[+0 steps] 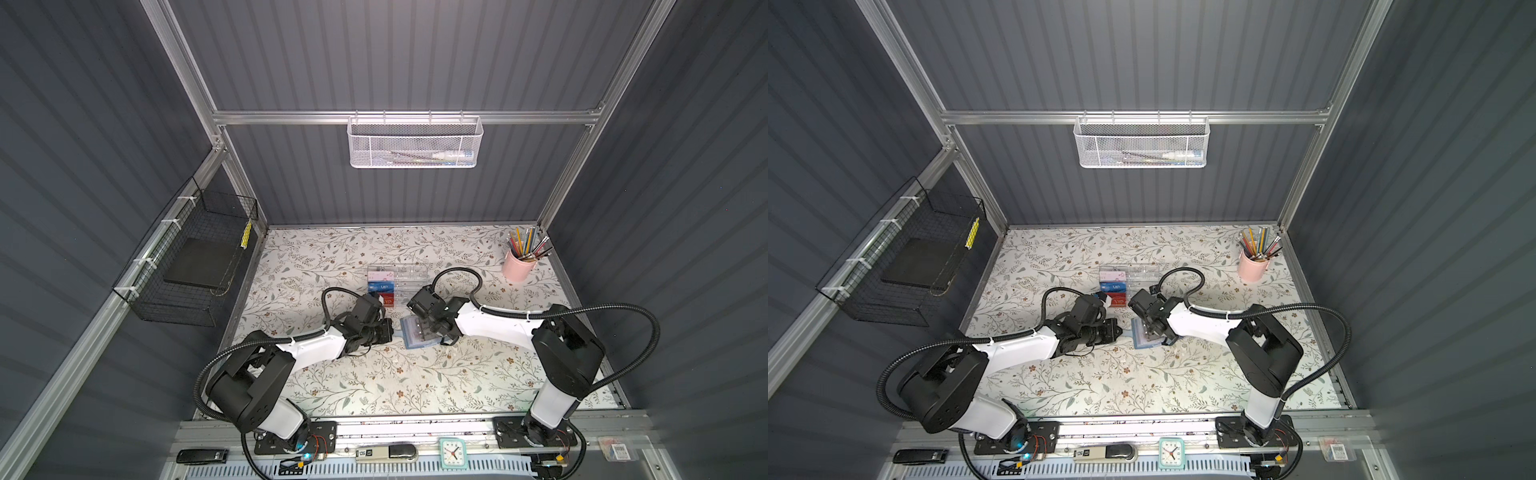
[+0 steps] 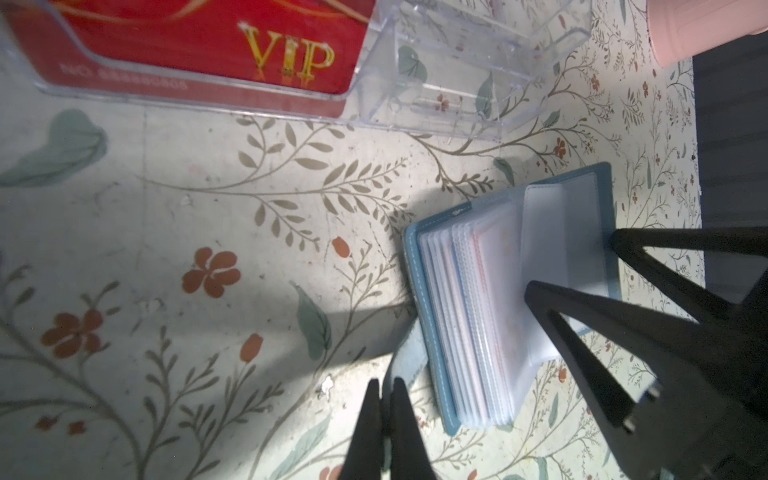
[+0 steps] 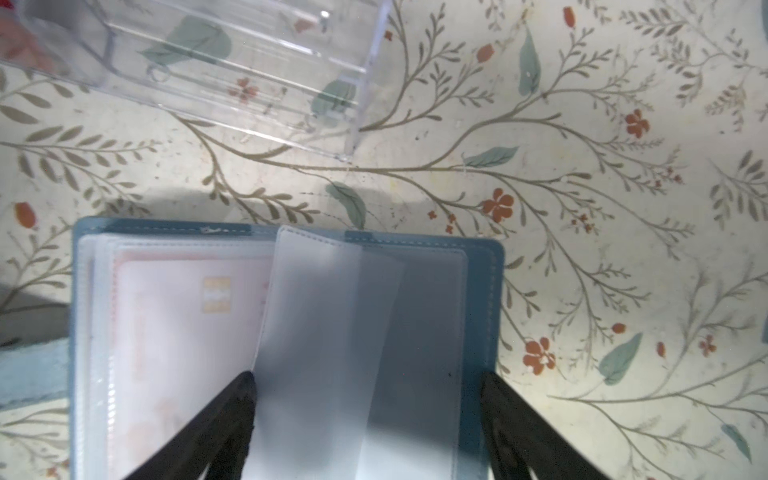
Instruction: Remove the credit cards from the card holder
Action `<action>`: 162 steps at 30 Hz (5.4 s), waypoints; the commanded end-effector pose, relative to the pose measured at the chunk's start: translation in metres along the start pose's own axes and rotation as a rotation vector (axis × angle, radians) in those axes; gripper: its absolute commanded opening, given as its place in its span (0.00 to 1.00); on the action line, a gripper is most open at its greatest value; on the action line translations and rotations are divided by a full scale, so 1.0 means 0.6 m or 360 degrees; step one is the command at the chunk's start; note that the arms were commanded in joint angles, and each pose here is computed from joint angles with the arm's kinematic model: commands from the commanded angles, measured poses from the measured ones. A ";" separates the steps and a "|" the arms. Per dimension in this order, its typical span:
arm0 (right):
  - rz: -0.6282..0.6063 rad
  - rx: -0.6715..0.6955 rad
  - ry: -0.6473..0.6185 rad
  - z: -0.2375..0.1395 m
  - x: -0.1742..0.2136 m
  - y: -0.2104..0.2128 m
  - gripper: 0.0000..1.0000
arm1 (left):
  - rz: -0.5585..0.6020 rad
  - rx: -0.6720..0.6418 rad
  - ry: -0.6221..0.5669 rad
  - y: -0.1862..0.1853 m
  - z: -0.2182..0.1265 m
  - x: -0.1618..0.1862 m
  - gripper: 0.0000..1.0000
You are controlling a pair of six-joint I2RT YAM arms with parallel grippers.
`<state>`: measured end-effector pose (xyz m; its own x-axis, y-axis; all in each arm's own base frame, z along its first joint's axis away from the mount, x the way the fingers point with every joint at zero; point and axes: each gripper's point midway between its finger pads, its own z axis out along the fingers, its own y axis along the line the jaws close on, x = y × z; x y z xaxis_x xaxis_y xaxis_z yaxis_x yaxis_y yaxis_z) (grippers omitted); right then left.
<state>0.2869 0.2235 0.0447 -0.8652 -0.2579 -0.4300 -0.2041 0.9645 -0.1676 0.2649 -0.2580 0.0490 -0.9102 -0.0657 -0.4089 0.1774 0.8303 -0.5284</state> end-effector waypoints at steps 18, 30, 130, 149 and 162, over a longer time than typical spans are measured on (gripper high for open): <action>0.0062 0.0023 0.0018 -0.016 0.022 -0.058 0.85 | 0.0011 -0.0005 0.0031 0.010 0.004 0.009 0.00; 0.0099 -0.0153 -0.0080 -0.067 0.002 -0.034 0.85 | 0.0008 -0.0002 0.0027 0.009 0.004 0.009 0.00; 0.0179 -0.0583 -0.0014 -0.042 0.003 0.089 0.40 | 0.0008 -0.0018 0.0014 0.021 -0.012 0.014 0.00; 0.0082 -0.0488 0.0040 -0.016 -0.008 0.128 0.53 | 0.0014 -0.0024 0.0013 0.024 -0.015 0.013 0.00; 0.0049 -0.0459 0.0084 -0.004 -0.004 0.136 0.58 | 0.0013 -0.0026 0.0016 0.026 -0.016 0.013 0.00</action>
<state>0.2753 0.3067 0.0408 -0.8878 -0.2072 -0.4109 -0.2880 0.9466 0.1449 0.2607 -0.2447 0.0460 -0.9103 -0.0753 -0.4069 0.1658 0.8345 -0.5255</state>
